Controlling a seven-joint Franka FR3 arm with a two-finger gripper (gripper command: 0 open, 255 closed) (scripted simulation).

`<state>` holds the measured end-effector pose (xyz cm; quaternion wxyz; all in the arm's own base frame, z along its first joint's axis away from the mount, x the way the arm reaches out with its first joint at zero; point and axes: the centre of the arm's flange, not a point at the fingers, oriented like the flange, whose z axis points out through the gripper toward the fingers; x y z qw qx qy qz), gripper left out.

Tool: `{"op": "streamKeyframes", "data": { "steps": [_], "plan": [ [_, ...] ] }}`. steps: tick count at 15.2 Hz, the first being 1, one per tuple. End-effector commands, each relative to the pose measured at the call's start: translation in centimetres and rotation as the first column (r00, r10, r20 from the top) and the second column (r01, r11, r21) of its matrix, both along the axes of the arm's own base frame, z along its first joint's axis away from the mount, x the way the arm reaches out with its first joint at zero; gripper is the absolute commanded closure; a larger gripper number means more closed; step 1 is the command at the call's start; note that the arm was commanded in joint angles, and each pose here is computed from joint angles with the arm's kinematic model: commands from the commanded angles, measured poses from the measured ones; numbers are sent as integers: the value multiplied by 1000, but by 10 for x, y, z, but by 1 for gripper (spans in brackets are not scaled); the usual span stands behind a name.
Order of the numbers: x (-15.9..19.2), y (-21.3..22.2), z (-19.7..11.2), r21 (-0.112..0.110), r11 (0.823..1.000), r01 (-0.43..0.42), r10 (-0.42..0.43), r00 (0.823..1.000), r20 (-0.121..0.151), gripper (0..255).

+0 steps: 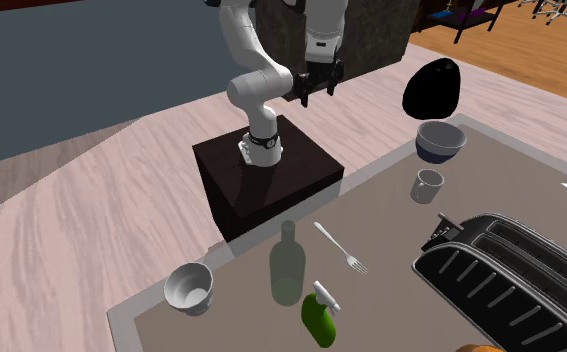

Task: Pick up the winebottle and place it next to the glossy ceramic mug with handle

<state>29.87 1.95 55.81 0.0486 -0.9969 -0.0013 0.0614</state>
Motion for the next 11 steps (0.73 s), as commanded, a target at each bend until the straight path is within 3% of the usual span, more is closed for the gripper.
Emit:
{"op": "streamKeyframes", "data": {
  "steps": [1,11],
  "plan": [
    [0,0,0,0,1000,0,0,1000,0,0],
    [79,-88,-27,-31,1000,3,-1,998,65,0]
  ]
}}
